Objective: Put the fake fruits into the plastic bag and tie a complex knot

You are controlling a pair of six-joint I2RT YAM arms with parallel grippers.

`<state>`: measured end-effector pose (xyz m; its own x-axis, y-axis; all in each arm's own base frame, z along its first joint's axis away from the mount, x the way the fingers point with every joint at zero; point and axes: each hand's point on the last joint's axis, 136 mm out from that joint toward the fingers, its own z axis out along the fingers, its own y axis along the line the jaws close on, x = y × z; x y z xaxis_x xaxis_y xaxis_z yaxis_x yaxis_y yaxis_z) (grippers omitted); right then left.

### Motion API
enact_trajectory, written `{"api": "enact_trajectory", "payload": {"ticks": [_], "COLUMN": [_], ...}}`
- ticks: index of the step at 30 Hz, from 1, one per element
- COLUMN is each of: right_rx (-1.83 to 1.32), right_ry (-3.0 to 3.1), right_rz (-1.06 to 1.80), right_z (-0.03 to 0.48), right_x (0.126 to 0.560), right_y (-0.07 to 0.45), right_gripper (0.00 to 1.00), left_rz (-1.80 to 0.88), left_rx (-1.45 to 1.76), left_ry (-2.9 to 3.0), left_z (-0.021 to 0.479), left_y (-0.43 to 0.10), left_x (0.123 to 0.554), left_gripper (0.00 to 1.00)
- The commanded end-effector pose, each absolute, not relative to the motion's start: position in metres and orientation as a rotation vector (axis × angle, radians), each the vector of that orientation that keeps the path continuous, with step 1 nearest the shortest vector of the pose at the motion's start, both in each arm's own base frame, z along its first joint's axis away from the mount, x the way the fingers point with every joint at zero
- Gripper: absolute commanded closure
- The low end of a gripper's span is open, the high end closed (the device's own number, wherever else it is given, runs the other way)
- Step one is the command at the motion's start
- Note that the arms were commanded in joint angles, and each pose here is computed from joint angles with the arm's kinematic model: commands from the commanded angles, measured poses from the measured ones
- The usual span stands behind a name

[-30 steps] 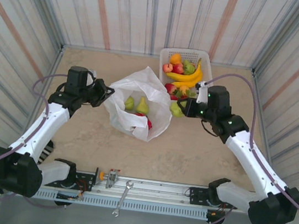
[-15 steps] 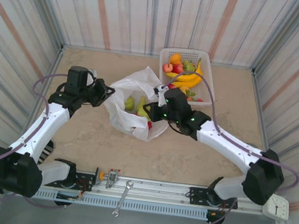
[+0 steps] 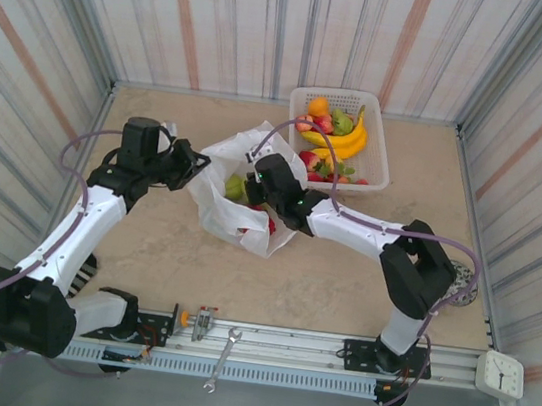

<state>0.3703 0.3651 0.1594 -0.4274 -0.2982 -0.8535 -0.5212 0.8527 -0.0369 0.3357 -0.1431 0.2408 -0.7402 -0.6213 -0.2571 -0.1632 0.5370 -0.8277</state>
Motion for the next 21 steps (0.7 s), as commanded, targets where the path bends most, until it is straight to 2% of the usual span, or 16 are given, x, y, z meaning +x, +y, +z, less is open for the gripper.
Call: {"api": "enact_trajectory", "payload": {"ticks": [1,10,21], "right_rx": [-0.575,-0.59,-0.583], "right_ry": [1.99,1.985,1.976], "right_rz": [0.227,0.255,0.273], "right_z": [0.175,0.185,0.197], "right_x": [0.388,0.38,0.372], "right_y": [0.365,0.366,0.359], "right_gripper": [0.71,0.44,0.38], "left_rz": [-1.156,-1.152,-1.148], "left_rx": [-0.593,-0.596,-0.601], "left_ry": [2.198,2.2,2.208], "left_z": [0.259,0.258,0.256], "left_y": [-0.147,-0.146,-0.146], "left_x": [0.339,0.339,0.338], "left_gripper": [1.0,1.0,1.0]}}
